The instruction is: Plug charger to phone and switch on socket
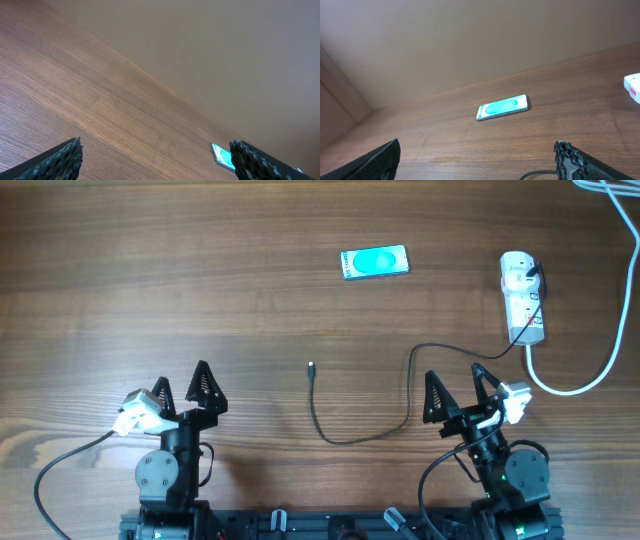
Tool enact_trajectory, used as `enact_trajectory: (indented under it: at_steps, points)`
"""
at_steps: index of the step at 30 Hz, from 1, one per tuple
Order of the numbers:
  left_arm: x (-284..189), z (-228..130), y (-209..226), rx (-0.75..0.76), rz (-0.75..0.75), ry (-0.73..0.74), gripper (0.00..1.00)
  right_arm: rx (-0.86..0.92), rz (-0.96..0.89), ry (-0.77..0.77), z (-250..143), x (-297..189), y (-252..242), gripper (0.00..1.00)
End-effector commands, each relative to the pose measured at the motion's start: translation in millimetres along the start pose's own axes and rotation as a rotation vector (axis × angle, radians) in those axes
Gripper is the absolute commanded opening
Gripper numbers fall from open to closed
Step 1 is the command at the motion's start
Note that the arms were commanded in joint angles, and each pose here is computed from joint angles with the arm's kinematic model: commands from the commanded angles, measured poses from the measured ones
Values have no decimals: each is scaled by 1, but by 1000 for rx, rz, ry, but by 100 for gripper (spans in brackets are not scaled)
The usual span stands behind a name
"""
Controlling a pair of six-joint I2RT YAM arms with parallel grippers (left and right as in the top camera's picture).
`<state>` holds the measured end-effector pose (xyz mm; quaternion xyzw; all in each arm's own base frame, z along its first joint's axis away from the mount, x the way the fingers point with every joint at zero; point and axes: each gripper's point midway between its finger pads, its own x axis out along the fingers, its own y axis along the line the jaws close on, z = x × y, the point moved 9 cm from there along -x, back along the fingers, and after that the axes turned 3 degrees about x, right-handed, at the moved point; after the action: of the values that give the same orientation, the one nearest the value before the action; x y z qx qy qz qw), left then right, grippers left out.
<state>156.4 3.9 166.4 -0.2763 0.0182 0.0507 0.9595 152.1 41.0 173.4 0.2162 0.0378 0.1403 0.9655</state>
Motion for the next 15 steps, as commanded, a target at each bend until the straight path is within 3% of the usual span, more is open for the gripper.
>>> enact_trajectory:
  at_steps: [1,10,15]
  points:
    - [0,0,2,21,6,-9,100,5,1,-16,2,-1,1,100]
    - [0,-1,0,21,-15,4,100,5,1,-16,2,-1,1,100]
    - [-1,-7,-11,18,-151,80,100,5,1,-16,2,-1,1,100]
